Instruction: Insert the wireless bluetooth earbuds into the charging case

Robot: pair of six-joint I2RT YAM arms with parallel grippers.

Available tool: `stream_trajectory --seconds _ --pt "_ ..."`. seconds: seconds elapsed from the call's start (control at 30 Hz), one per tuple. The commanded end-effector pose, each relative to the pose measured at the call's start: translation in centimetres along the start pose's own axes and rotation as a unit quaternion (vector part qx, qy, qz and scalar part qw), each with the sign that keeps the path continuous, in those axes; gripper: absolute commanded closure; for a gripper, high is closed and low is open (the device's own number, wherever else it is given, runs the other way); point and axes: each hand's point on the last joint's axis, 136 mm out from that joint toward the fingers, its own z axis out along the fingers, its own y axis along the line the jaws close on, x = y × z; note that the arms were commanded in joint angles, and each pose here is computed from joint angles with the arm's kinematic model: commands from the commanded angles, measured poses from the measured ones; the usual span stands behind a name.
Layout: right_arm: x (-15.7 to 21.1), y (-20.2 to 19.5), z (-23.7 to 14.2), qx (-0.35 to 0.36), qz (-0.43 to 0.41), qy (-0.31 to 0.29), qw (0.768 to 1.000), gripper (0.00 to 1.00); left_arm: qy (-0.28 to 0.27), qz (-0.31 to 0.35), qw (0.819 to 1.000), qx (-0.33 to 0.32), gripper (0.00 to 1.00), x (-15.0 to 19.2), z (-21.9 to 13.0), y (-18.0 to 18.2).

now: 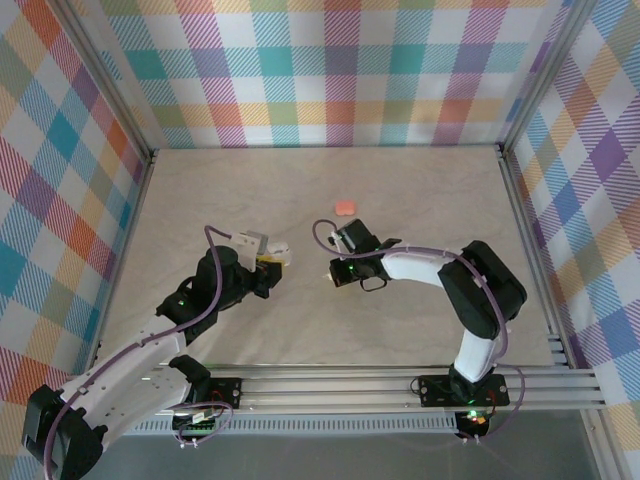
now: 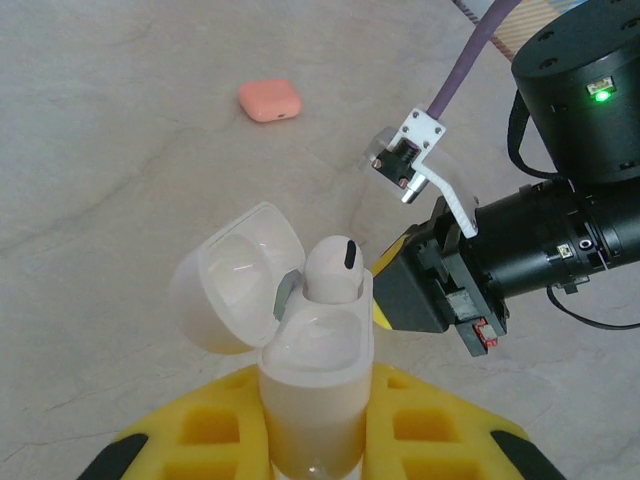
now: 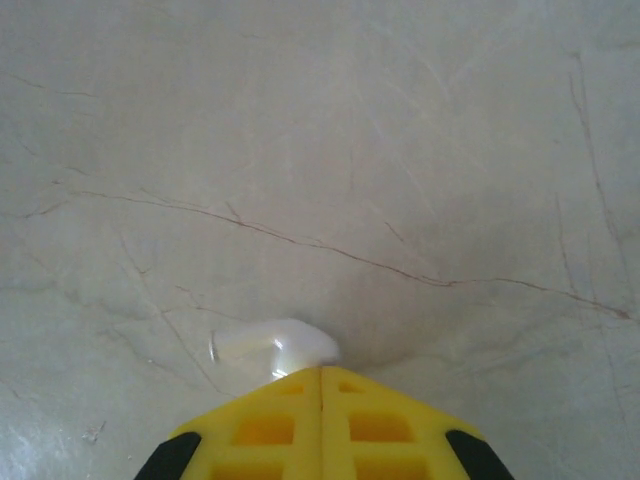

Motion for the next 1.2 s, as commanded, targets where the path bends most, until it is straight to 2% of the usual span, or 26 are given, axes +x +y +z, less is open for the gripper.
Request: stream_trajectory --seconds 0.0,0.17,0.33,0.47,0.57,0.77,0.9,1.03,1.17 --pt "0.8 0.1 0.6 -0.011 0.026 0.016 0.999 0.88 -0.011 -0.004 1.000 -0.005 1.00 -0.1 -0.1 0.2" --pt "1.0 -0.3 -0.4 0.008 0.034 0.019 0.999 0.76 -0.013 0.000 1.000 -0.003 1.00 -0.3 0.0 0.1" --pt "0.4 -0.2 -3.0 0.021 0.061 0.010 0.998 0.67 -0.012 0.005 1.000 0.000 1.00 -0.4 0.0 0.0" --pt "0.5 -0.2 -4.8 0.029 0.151 0.006 0.988 0.62 -0.010 0.007 1.000 0.005 1.00 -0.5 0.1 -0.2" --pt "0.7 0.7 -5.1 -0.002 0.230 -0.001 0.973 0.58 -0.012 0.010 1.000 0.012 1.00 -0.8 0.1 -0.5" --pt "0.3 2.6 -4.2 -0.072 0.356 -0.015 0.932 0.56 -0.012 0.014 0.999 0.033 1.00 -1.3 0.3 -1.3" --pt "0.4 3.3 -3.5 -0.071 0.387 -0.008 0.919 0.55 -0.008 0.019 0.999 0.044 1.00 -1.7 0.4 -1.9" --pt "1.1 3.1 -2.6 -0.053 0.411 0.001 0.910 0.66 -0.010 0.020 0.998 0.050 1.00 -1.8 0.2 -2.1" --pt "1.7 3.1 -1.4 -0.040 0.426 0.016 0.904 0.67 -0.006 0.019 0.999 0.050 1.00 -1.5 0.0 -2.1"
